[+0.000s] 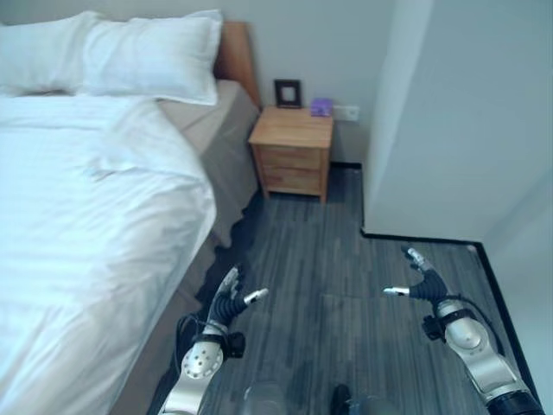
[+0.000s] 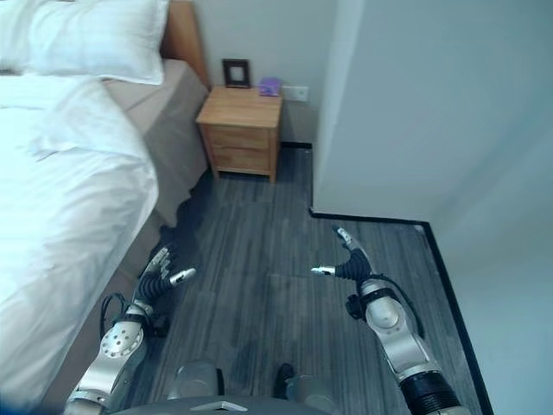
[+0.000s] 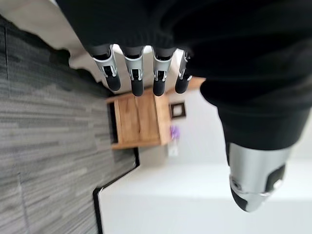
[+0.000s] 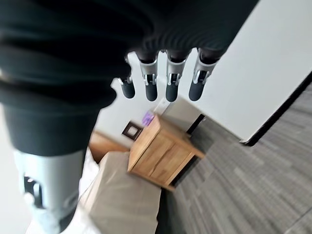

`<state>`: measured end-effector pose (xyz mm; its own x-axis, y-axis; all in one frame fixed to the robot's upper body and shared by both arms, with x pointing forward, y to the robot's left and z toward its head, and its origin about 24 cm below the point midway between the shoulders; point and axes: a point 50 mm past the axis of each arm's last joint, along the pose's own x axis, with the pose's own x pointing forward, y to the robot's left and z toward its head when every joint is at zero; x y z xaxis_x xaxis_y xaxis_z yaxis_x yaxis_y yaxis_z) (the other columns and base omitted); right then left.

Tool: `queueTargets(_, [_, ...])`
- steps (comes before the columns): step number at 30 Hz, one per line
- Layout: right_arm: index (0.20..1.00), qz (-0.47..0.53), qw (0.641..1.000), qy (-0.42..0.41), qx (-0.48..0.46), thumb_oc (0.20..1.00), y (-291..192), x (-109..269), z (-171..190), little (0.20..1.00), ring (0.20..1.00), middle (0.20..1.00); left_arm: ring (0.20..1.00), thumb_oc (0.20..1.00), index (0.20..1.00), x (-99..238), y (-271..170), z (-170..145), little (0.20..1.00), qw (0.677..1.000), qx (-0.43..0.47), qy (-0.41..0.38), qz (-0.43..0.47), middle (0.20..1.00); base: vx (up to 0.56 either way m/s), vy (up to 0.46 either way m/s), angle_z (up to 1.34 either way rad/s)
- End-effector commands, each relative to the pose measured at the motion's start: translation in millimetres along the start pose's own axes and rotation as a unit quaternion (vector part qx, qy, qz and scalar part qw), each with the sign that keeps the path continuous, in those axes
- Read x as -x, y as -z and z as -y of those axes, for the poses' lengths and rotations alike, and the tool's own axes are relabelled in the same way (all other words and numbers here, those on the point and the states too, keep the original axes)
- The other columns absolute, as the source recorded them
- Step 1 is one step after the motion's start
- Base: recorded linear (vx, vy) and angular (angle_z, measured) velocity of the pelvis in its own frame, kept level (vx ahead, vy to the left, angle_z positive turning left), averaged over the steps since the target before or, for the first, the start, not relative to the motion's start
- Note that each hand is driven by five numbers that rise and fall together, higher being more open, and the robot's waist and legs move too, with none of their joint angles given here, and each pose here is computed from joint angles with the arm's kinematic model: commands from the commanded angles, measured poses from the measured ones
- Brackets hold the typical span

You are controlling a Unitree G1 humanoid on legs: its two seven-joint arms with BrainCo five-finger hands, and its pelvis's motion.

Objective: Making the bed.

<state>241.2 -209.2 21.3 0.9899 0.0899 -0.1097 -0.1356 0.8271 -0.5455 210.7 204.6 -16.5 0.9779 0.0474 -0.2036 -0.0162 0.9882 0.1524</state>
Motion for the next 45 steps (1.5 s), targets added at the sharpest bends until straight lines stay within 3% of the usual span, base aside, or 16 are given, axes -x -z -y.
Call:
queueTargets(1, [1.0, 0.052, 0.998, 0.024, 0.013, 1.0, -18.3, 2.9, 12.8, 1.0, 1.0, 1.0, 1.0, 1.0, 1.0, -10.4, -28.3, -4.9, 1.0, 0.998, -0.007, 0.003, 0.069, 1.0, 0.4, 0.117, -0.2])
queueTargets(15, [1.0, 0.034, 0.999, 0.015, 0.024, 1.0, -9.9, 4.4, -0.8, 1.0, 1.0, 1.0, 1.0, 1.0, 1.0, -11.7, -28.8, -3.6, 1.0, 0.997, -0.05, 0.021, 0.061, 1.0, 0.4, 0.159, -0.24])
queueTargets(20, [1.0, 0.084, 0.996, 0.012, 0.003, 1.0, -34.0, -7.4, -6.5, 1.0, 1.0, 1.0, 1.0, 1.0, 1.0, -22.2, -44.0, -11.3, 1.0, 0.992, -0.089, 0.009, 0.089, 1.0, 0.36, 0.241, 0.15])
queueTargets(26, [1.0, 0.127, 0.992, 0.013, 0.001, 1.0, -53.1, -10.9, -3.8, 1.0, 1.0, 1.0, 1.0, 1.0, 1.0, -19.4, -48.2, -18.9, 1.0, 0.993, -0.056, -0.01, 0.1, 1.0, 0.35, -0.026, 0.7])
queueTargets(35, [1.0, 0.082, 0.997, -0.007, -0.001, 1.0, -34.8, -6.2, -12.0, 1.0, 1.0, 1.0, 1.0, 1.0, 1.0, -18.4, -44.8, -34.7, 1.0, 0.994, -0.031, -0.047, 0.098, 1.0, 0.4, -0.255, 1.15])
queueTargets(39, [1.0, 0.091, 0.996, 0.001, -0.007, 1.0, -37.7, -10.9, -3.3, 1.0, 1.0, 1.0, 1.0, 1.0, 1.0, -12.8, -37.3, -38.4, 1.0, 0.993, 0.031, -0.072, 0.088, 1.0, 0.22, -0.248, 0.27])
queueTargets(45, [1.0, 0.091, 0.995, 0.033, 0.015, 1.0, -38.4, -13.4, 15.3, 1.0, 1.0, 1.0, 1.0, 1.0, 1.0, -13.0, -40.6, -45.8, 1.0, 0.991, 0.044, -0.087, 0.092, 1.0, 0.11, -0.154, 0.9])
